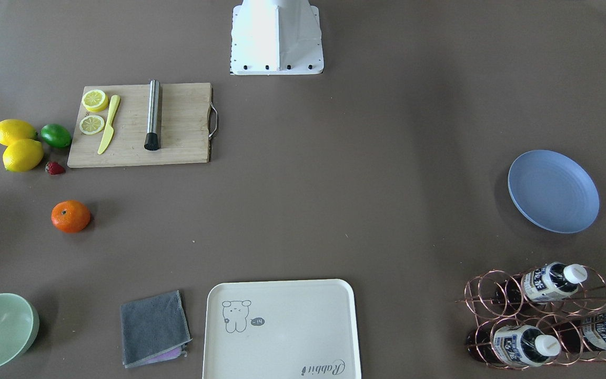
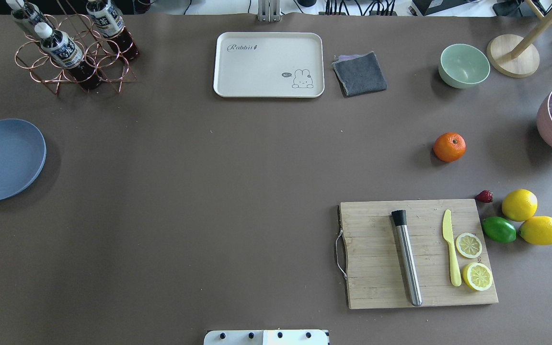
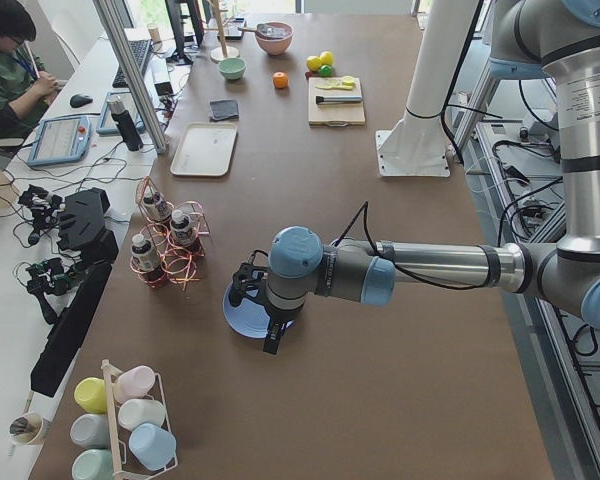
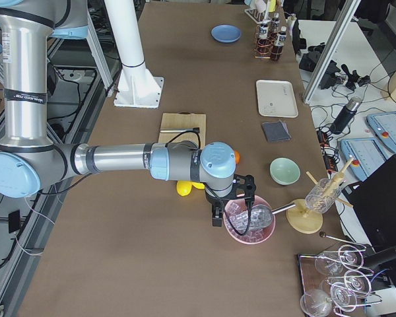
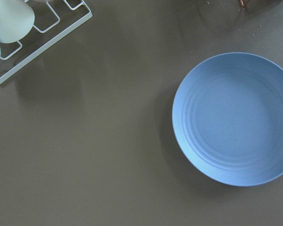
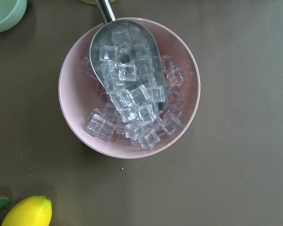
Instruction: Pick orange to plate
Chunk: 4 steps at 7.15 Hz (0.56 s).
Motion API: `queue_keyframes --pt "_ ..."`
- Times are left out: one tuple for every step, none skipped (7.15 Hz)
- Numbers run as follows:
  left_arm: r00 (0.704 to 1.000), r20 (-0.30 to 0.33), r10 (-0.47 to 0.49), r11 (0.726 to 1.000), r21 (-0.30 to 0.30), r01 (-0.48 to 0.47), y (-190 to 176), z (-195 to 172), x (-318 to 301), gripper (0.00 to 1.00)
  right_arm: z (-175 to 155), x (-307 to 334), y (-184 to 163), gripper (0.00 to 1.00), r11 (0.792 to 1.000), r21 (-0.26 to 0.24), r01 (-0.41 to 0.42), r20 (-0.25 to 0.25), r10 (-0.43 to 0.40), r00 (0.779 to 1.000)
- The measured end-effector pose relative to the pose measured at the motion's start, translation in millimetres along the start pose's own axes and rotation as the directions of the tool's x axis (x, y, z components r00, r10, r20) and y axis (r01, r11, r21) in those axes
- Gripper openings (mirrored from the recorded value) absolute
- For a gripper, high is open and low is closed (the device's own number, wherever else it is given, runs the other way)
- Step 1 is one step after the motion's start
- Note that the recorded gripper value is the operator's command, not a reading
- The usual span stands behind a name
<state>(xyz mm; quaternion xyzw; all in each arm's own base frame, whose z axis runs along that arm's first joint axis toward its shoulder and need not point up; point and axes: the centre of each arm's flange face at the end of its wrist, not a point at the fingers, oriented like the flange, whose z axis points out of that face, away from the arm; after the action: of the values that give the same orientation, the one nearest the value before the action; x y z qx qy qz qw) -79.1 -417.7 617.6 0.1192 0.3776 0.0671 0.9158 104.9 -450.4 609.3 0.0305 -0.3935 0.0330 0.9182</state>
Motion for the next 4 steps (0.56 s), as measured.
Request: queue_keyframes --pt "1.0 -0.004 0.002 1.0 0.003 -0.002 -1.4 -0.8 1.1 0.98 -0.3 -0.3 -0.2 1.0 1.0 0.001 0.0 0.0 0.0 1.0" --pt "1.0 -0.018 0.005 1.0 0.008 -0.005 -3.0 -2.0 3.6 0.98 -0.5 -0.5 -0.4 1.0 1.0 0.001 0.0 0.0 0.0 1.0" --pt "0.999 -0.035 0.011 1.0 0.014 -0.01 -5.4 -3.2 6.2 0.98 -0.5 -0.6 -0.4 1.0 1.0 0.001 0.0 0.0 0.0 1.0" --pt "0.999 -0.043 0.018 1.0 0.021 -0.017 -9.8 -4.4 8.0 0.98 -0.3 -0.3 -0.4 1.0 1.0 0.0 -0.001 0.0 0.001 1.0"
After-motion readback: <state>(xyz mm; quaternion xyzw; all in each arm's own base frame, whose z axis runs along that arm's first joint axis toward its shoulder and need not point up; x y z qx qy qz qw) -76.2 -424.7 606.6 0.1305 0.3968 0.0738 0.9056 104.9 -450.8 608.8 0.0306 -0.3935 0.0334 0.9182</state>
